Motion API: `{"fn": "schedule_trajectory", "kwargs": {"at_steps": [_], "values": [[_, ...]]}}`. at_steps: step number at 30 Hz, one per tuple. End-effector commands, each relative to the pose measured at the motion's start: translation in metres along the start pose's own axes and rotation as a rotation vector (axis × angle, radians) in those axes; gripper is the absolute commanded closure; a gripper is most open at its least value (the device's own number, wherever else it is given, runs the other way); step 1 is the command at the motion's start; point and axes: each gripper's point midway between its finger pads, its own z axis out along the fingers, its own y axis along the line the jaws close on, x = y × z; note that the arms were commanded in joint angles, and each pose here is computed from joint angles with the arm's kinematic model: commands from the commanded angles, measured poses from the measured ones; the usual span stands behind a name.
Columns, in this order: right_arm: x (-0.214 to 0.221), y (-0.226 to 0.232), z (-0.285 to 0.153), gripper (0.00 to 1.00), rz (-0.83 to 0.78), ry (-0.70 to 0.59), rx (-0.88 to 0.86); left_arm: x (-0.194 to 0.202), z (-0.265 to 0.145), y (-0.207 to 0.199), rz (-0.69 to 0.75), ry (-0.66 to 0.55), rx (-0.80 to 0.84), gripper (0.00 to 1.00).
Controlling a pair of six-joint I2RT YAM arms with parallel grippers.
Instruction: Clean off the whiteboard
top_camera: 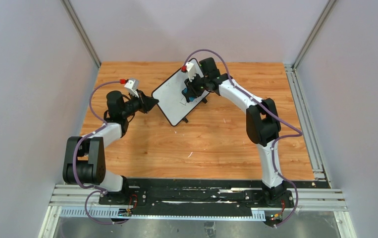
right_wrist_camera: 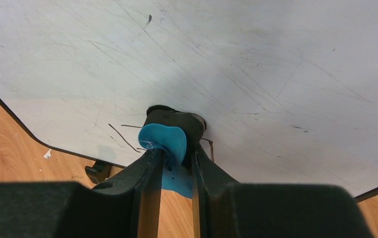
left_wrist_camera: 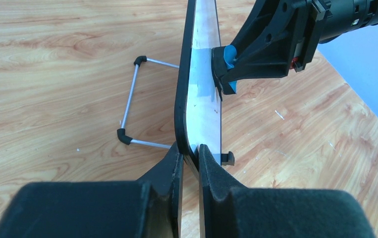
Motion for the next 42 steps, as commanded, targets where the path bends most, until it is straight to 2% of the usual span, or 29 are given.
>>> {"fn": "schedule_trajectory", "kwargs": {"at_steps": [1, 13, 42], "values": [[0.019, -0.041, 0.007, 0.99, -0.002, 0.024, 0.130, 0.018, -0.002, 0.007, 0.069, 0.060, -0.014, 1.00], [0.030, -0.067, -0.007, 0.99, 0.034, 0.023, 0.173, 0.019, -0.003, 0.008, 0.068, 0.064, -0.015, 1.00], [0.008, 0.043, -0.001, 0.99, -0.027, 0.007, -0.007, 0.019, -0.003, 0.008, 0.069, 0.065, -0.015, 1.00]]}}
